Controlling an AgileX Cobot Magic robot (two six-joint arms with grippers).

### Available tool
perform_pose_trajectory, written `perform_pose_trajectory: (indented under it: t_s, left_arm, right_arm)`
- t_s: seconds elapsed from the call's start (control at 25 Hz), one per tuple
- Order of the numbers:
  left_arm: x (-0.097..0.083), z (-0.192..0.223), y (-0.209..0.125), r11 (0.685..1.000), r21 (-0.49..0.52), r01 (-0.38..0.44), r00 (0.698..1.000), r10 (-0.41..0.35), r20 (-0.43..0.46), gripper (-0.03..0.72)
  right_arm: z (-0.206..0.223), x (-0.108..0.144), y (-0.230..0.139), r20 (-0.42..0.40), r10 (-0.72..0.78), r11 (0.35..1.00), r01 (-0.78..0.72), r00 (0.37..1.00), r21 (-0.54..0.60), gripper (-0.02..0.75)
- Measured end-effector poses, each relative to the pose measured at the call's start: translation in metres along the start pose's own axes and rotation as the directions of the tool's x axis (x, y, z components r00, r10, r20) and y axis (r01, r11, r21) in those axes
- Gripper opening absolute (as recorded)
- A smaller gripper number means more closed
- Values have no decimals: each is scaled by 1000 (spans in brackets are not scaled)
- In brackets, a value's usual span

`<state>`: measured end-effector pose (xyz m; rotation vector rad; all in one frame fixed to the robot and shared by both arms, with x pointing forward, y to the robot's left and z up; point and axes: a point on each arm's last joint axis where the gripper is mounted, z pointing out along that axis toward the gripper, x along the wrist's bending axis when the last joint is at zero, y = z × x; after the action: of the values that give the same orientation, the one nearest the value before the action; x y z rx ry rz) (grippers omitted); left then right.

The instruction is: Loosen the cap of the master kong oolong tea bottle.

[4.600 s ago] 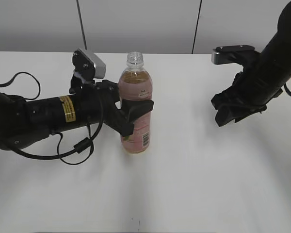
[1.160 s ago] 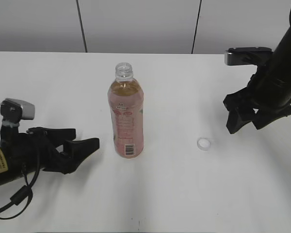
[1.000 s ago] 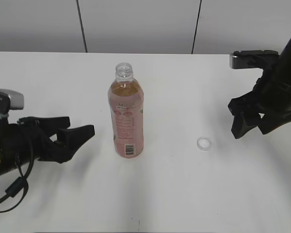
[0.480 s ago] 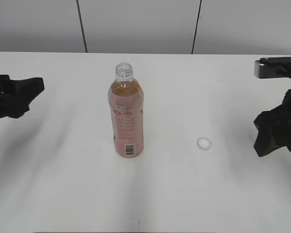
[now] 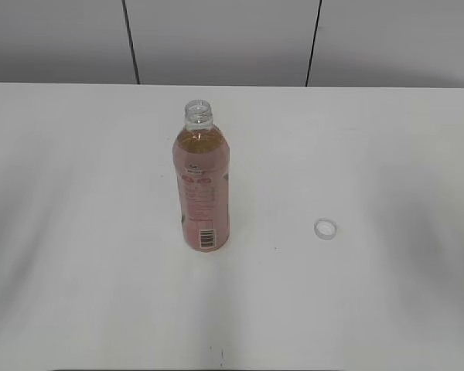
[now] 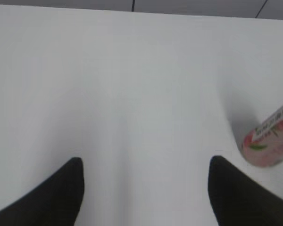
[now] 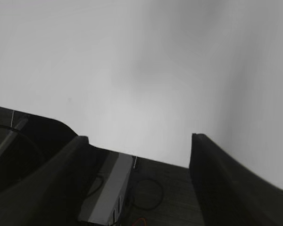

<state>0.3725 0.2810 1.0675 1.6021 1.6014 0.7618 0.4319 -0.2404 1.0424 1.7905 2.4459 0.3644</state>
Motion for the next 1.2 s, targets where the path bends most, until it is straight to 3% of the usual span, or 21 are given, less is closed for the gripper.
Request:
perform_pose_trajectory:
  t_s: [0.2, 0.36, 0.48, 0.64, 0.8, 1.0, 1.12, 1.2]
  left_arm:
    - [10, -48, -25, 999, 40, -4, 1000, 5, -26, 499]
    - [15, -74, -34, 1000, 1, 4, 1000, -4, -28, 498]
    - [18, -79, -45, 997, 68, -24, 998, 27, -48, 496]
    - [18, -82, -51, 997, 66, -47, 998, 49, -37, 491]
    - [16, -90, -55, 997, 21, -76, 997, 76, 2, 489]
    - [18, -114, -68, 987, -134, -88, 995, 94, 37, 489]
    - [20, -125, -76, 973, -213, -90, 994, 103, 49, 489]
    - [19, -126, -76, 971, -214, -104, 991, 120, 60, 489]
  right_arm:
    - [-25, -2, -51, 63, -5, 1000, 5, 998, 1, 503]
    - [-48, 0, -87, 84, 22, 988, -8, 996, -157, 503]
    - [-56, 0, -113, 108, 25, 968, 3, 994, -251, 503]
    - [-57, -2, -146, 144, 31, 918, 29, 989, -397, 503]
    - [-52, -2, -172, 156, 36, 832, 57, 987, -552, 503]
    - [-60, 0, -199, 170, 39, 705, 94, 985, -703, 486]
    - [-61, 0, -203, 173, 38, 682, 101, 984, -725, 468]
    - [-61, 1, -203, 174, 27, 681, 109, 984, -724, 456]
